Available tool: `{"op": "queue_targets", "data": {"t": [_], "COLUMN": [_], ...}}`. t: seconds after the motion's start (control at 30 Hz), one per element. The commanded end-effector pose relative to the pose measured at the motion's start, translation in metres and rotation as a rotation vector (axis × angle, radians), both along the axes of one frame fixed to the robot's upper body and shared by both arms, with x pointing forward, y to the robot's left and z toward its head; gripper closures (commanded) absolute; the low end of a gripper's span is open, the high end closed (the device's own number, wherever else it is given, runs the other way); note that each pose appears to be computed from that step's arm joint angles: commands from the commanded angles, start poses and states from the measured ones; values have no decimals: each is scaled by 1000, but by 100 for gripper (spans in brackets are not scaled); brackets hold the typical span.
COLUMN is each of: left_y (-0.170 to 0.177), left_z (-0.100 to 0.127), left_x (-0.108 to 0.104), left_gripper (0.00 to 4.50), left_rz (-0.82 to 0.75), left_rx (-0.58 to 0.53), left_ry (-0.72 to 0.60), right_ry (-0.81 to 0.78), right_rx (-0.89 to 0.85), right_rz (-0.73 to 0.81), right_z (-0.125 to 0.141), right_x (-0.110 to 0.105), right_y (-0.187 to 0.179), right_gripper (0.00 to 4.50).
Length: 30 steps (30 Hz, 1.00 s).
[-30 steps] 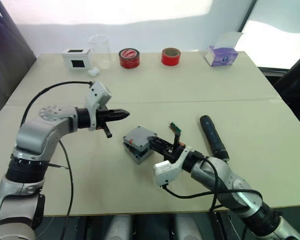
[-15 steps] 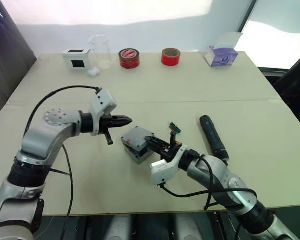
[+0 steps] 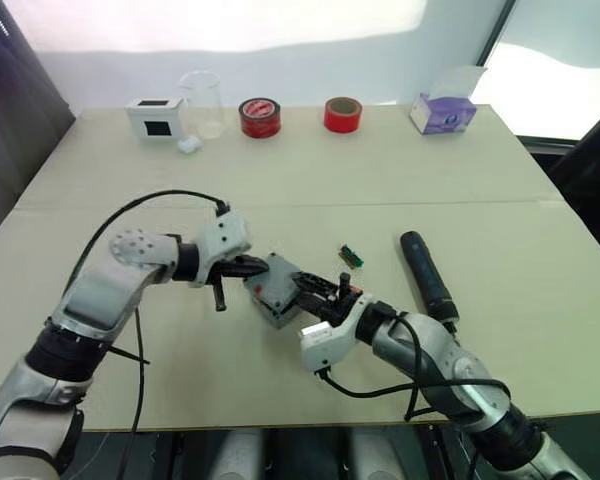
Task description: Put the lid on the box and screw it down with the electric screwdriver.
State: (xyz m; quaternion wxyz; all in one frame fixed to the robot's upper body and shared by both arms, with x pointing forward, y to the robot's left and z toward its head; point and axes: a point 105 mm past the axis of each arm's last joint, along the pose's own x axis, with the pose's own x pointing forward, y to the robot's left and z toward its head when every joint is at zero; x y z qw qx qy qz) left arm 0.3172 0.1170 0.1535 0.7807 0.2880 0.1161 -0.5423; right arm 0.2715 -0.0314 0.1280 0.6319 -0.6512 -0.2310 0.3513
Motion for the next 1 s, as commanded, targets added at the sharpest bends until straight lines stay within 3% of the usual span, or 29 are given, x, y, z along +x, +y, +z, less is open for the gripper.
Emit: {"op": "queue_targets", "data": {"t": [0.03, 0.37, 0.67, 0.8, 0.9, 1.0], "left_y": [-2, -11, -6, -6, -8, -9], "left_z": [-23, -35, -44, -45, -43, -41], "left_x": [-3, -9, -7, -3, -4, -6], "left_gripper": [450, 450, 450, 450, 450, 450], "left_rz": [-38, -100, -108, -99, -114, -128], "left_rx": [69, 48, 96, 97, 88, 75], "left_ry": [39, 67, 58, 38, 32, 25], "right_ry": [3, 13, 76, 138, 187, 297], "right_rx": [-7, 20, 118, 148, 178, 260], "right_rz": [-5, -28, -95, -109, -117, -148], "right_z": [2, 12, 21, 16, 14, 11], "right_x": [-3, -12, -16, -18, -20, -21], "right_y": [-2, -10, -27, -30, -34, -39], "right_gripper": [77, 77, 77, 166, 272, 409]}}
